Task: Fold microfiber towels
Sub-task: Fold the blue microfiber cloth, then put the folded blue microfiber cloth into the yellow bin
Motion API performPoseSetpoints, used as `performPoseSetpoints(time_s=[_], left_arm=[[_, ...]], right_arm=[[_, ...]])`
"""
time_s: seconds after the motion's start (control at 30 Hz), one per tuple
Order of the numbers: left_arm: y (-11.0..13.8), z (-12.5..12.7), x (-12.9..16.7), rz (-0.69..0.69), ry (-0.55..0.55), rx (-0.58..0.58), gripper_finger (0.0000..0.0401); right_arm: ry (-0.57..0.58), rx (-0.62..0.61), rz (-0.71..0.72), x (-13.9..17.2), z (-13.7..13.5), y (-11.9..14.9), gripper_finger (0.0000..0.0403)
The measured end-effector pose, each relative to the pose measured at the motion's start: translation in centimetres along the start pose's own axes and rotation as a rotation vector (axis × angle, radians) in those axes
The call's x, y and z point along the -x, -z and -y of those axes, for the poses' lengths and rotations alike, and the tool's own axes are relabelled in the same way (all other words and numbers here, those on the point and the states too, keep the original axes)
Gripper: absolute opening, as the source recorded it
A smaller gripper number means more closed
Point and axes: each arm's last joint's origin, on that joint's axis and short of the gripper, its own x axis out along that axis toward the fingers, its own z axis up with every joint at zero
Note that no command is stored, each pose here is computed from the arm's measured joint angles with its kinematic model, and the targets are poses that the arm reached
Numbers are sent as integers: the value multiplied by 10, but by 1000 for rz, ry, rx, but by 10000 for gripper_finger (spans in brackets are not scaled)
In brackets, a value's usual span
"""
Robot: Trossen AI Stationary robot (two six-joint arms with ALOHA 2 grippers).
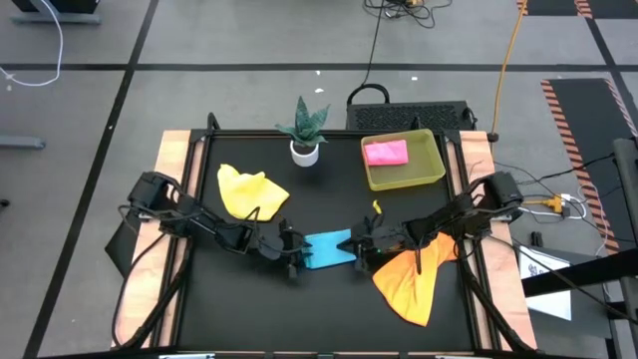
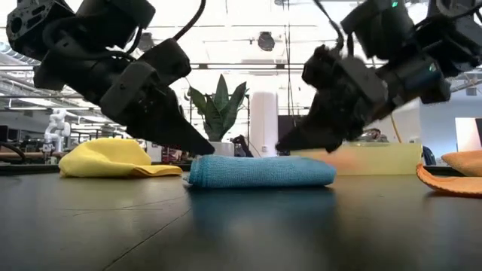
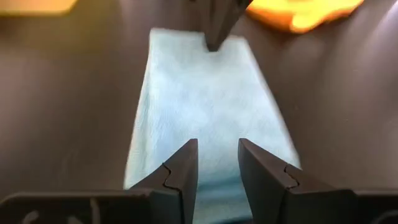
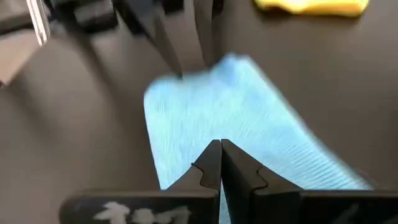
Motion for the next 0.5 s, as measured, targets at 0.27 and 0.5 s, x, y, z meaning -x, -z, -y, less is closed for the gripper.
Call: performPoseSetpoints(time_s=[0.27, 0.5], left_arm=[[15, -5, -1, -157, -5, 18, 117], [-4, -3, 8, -63, 25, 76, 117]], right_arm=[[-15, 33, -115, -9, 2, 19, 0], [-77, 156, -45, 6, -13, 0, 3]])
